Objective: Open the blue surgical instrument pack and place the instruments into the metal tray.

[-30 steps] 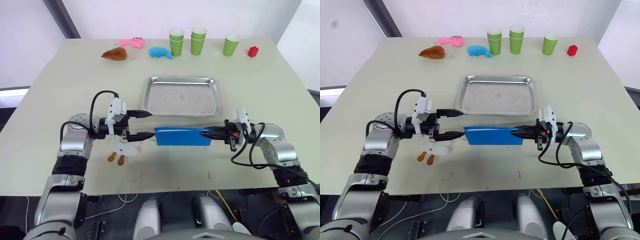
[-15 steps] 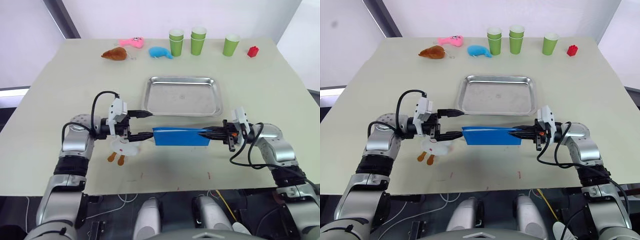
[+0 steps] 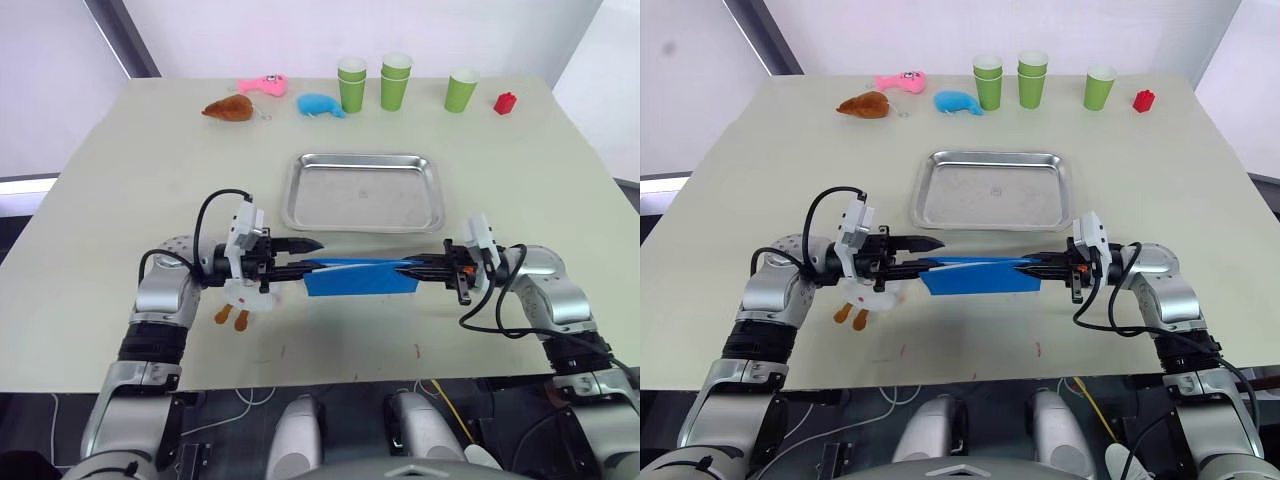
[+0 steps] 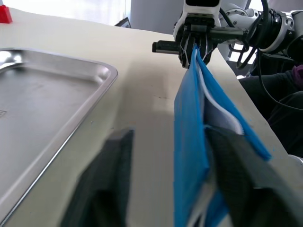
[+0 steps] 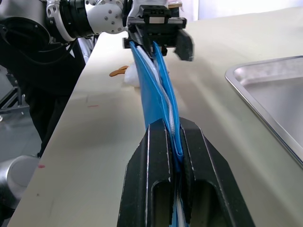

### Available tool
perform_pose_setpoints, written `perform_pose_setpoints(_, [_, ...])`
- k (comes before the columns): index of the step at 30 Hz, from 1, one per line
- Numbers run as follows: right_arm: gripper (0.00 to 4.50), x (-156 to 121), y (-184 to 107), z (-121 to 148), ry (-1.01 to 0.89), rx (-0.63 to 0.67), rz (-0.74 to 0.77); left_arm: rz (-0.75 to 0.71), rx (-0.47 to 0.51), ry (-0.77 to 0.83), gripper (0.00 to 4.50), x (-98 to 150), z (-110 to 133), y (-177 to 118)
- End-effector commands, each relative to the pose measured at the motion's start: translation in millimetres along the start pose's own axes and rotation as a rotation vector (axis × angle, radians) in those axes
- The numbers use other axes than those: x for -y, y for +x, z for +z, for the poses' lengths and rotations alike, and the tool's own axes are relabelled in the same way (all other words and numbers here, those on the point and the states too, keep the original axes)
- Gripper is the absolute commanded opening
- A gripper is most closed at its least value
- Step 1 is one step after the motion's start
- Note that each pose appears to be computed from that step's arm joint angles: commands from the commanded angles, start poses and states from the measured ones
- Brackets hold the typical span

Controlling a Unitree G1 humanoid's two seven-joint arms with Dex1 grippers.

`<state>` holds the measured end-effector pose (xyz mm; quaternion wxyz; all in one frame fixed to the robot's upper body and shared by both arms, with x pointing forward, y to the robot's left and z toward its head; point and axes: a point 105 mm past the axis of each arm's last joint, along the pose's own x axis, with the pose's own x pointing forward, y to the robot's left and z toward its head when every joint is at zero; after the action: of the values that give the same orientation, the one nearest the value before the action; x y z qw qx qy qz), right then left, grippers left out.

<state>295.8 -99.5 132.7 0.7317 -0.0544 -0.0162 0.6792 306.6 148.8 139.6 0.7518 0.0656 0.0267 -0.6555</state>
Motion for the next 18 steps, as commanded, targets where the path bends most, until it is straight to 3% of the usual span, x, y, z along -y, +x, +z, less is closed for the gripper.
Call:
perform_pose_setpoints(1, [0.0,0.3,-1.3,7.7,-0.031,0.018,0.001,0.005,-0.007,0.02,0.65,-0.9,4.8,-7.2])
perform_pose_setpoints(2, [0.0,0.3,-1.5,7.4,-0.031,0.017,-0.001,0.004,-0.012,0.018,0.19,-0.7,3.8,-8.0])
perform_pose_setpoints(3, [0.0,0.5,-1.9,7.1,-0.031,0.017,-0.003,0.003,-0.019,0.016,0.06,-0.5,2.6,-8.8])
perform_pose_setpoints(16, [0.0,-1.4,-8.5,8.9,0.027,0.023,-0.018,0.016,-0.038,0.012,0.06,-6.7,-4.6,-6.2])
perform_pose_setpoints(18, [0.75,-1.2,-10.6,11.3,0.03,0.026,-0.025,0.011,-0.045,0.007,0.0,-8.1,-7.0,-3.2])
